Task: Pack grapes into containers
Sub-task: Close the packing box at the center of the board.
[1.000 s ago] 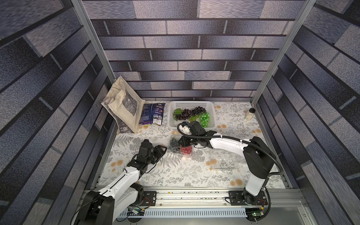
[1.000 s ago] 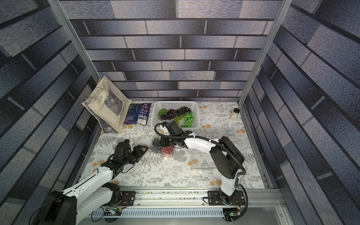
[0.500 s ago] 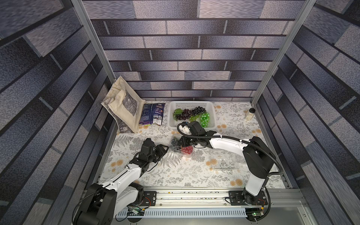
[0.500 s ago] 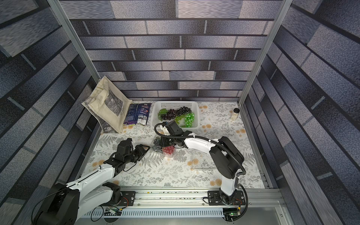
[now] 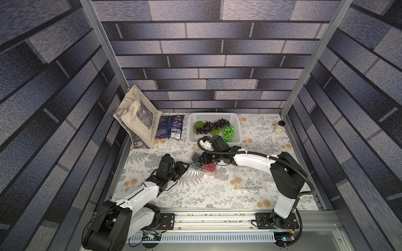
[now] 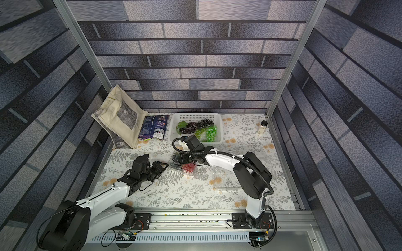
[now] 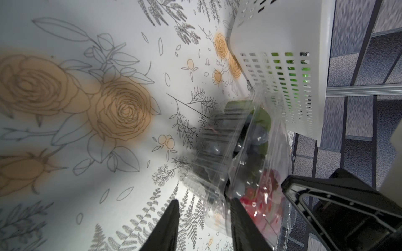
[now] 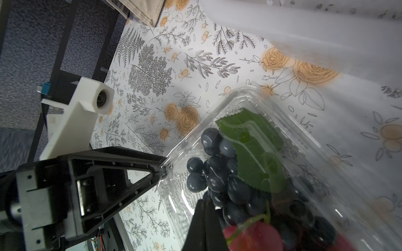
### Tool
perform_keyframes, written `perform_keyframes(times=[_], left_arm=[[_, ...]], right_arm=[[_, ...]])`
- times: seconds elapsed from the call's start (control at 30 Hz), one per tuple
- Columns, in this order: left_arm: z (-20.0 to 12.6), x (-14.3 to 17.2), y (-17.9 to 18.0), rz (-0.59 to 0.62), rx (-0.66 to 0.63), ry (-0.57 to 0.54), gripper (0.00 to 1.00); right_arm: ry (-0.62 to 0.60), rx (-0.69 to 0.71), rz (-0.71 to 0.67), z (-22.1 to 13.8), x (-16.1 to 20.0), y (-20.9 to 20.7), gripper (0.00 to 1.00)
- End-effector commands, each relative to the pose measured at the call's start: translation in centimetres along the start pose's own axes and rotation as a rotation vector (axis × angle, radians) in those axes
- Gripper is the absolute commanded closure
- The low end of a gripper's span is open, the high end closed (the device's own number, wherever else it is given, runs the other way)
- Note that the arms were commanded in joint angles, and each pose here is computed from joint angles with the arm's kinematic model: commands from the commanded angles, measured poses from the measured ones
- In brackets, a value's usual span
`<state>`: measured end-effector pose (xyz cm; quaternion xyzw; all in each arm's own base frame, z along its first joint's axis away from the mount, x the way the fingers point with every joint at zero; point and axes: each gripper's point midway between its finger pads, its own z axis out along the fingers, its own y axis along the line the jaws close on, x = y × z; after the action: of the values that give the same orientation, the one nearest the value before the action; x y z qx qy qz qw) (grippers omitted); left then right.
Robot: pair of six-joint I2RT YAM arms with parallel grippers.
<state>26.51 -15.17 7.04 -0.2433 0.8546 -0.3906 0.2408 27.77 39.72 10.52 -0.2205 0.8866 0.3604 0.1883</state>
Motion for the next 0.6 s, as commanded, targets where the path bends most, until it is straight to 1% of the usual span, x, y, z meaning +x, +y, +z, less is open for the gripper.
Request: perform_keyframes(times=[0.0,0.07,0.17,0.37,0.57], left_arm=[[0.21,-0.82,-1.06,0.010,0.026,-0.030,0.61],[0.34,-0.83,-1.12,0.010,0.029,-0.030,0.63],[0.38,-0.79,-0.91,0.000,0.027,-0.038,0.70],[0.37,-0.82,-1.08,0.000,0.030,-0.043,0.70],[0.87,-0.51,-0.93,-0.004,0.027,-0.035,0.75]], right_arm=[[0.026,-0.005,0.013,0.83,0.81,-0.12,1.00],[0.026,-0.006,0.013,0.88,0.82,-0.15,1.00],[0.027,-0.007,0.014,0.91,0.91,-0.16,1.00],[0.028,-0.005,0.018,0.94,1.01,-0.31,1.00],[0.030,-0.006,0.018,0.98,1.14,-0.32,1.00]])
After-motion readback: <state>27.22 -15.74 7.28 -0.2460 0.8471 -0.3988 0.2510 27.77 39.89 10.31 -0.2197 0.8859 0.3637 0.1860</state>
